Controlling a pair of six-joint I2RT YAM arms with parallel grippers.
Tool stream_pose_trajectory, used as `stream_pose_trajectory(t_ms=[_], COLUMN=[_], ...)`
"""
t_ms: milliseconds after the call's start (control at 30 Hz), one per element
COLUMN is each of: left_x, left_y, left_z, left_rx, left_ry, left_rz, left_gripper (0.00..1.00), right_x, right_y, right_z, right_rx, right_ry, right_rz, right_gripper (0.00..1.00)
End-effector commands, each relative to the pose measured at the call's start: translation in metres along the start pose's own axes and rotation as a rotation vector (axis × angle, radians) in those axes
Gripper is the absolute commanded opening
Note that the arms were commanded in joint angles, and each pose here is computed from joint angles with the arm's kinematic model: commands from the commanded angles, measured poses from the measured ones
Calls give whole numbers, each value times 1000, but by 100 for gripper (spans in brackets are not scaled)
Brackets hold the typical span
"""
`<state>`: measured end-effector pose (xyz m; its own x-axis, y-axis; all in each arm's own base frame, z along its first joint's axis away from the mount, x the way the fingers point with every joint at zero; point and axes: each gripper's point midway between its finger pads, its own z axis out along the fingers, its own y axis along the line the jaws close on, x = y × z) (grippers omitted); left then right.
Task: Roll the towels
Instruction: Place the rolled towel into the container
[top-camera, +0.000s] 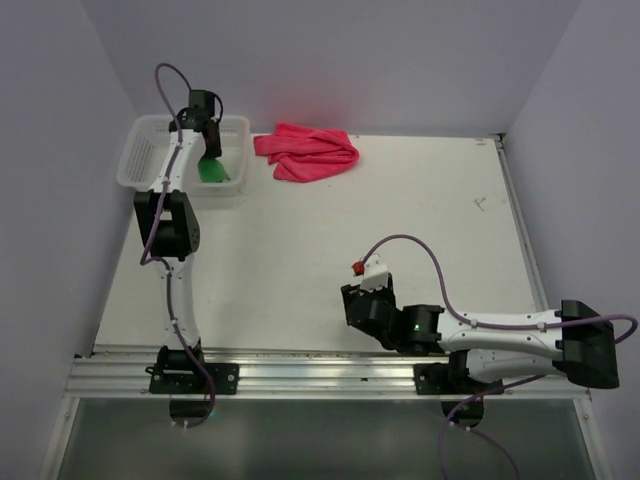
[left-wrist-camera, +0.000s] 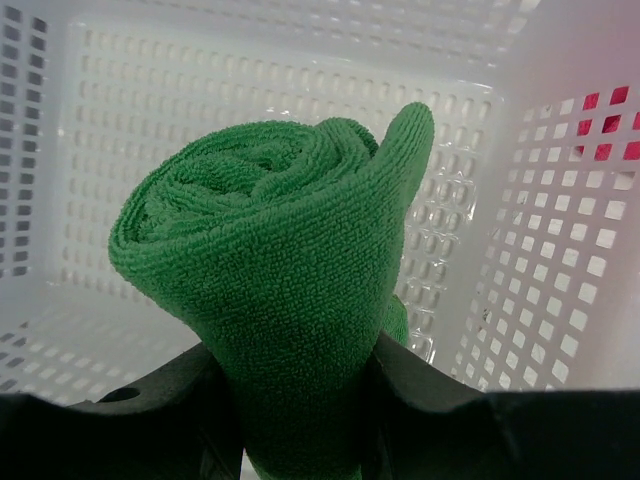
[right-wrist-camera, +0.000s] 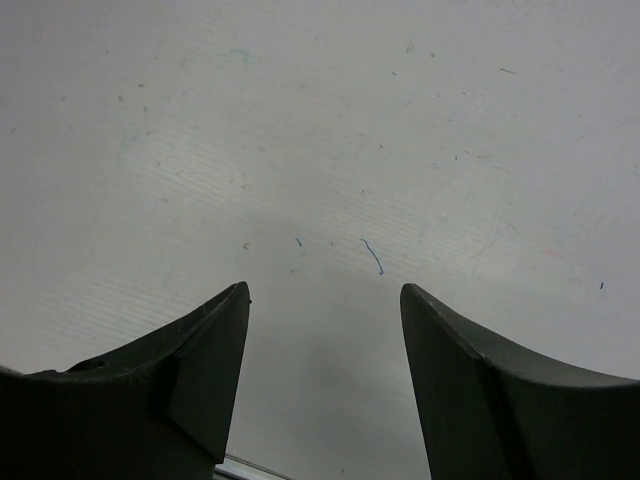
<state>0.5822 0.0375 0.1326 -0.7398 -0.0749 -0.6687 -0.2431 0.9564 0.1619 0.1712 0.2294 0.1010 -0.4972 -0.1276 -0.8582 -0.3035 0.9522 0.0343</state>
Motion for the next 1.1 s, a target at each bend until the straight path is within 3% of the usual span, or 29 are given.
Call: stream_pose_trajectory(t_ms=[0, 500, 600, 733, 833, 1067], left_x=[-15, 55, 65, 67, 68, 55], left_y=[-10, -45, -49, -54, -57, -41], left_z=[13, 79, 83, 80, 79, 72], left_rx=[62, 184, 198, 223, 236, 227], left_ry=[-60, 89, 110, 116, 116, 93], left_rz=[-4, -1, -10, -36, -63, -142], left_gripper=[33, 38, 44, 65, 73, 80], right_x=[3, 18, 19, 21, 24, 31], right_y=[12, 18, 19, 20, 21, 22], right_z=[10, 33, 35, 38, 40, 43], right_rx=[-29, -27, -24, -22, -20, -15], right_ry=[21, 86, 92, 97, 102, 122], right_rz=[21, 0, 6, -5, -2, 4], right_gripper=[66, 66, 66, 66, 66, 65])
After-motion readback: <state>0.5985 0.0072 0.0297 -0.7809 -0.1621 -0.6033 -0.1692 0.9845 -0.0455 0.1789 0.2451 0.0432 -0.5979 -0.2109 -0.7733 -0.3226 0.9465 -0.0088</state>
